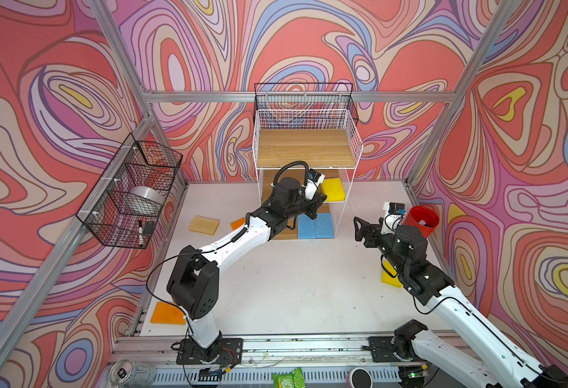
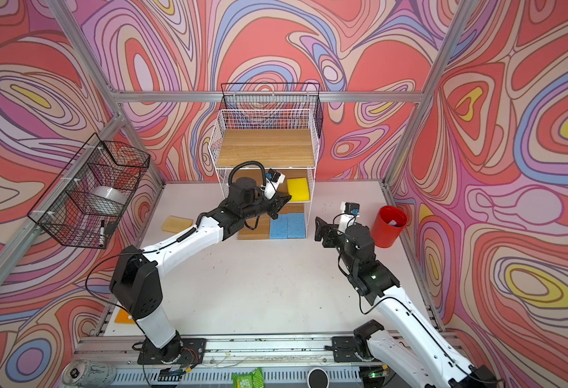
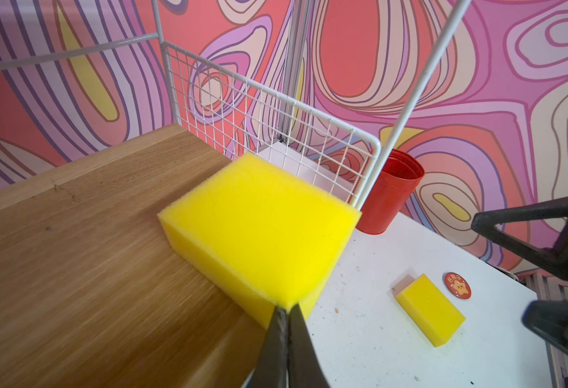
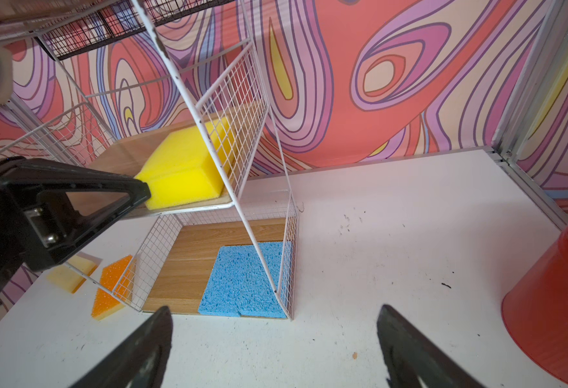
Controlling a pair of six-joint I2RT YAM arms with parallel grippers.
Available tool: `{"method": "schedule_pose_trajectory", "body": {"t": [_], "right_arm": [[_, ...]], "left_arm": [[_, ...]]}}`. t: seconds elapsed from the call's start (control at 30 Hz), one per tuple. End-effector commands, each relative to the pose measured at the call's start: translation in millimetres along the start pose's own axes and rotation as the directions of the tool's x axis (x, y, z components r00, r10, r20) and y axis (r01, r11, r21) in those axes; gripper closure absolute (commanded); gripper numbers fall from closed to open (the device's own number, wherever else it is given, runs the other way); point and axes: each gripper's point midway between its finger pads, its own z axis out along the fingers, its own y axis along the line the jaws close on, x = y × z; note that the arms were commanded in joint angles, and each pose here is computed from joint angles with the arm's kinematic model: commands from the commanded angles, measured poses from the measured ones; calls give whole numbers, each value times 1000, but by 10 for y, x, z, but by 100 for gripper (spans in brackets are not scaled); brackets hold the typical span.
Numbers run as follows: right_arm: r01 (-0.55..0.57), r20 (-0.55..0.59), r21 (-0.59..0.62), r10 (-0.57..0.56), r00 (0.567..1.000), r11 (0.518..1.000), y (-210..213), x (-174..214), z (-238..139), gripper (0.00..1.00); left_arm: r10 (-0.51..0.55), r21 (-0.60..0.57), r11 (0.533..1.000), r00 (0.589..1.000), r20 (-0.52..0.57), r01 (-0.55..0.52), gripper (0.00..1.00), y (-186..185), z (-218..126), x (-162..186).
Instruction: Place and organize the cleaning sponges onto the shelf
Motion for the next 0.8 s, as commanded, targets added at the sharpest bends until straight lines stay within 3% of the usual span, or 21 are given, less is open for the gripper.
{"method": "schedule_pose_trajectory", "body": {"t": [0.0,0.4,0.77], "right_arm": [[2,10,1,-2,1000,1000,-19,0,-13,2],[2,11,-2,-2,1000,1000,-14,2,-18,2],[2,9,-3,-2,1000,1000,-11,5,-15,2]], "left_arm": [[-34,-19,999,997,71,35,94,93,36,-214],[-28,-14,999,998,57,29,91,100,100,-221],[-15,-42,999,998,59,18,61,126,42,-256]]}}
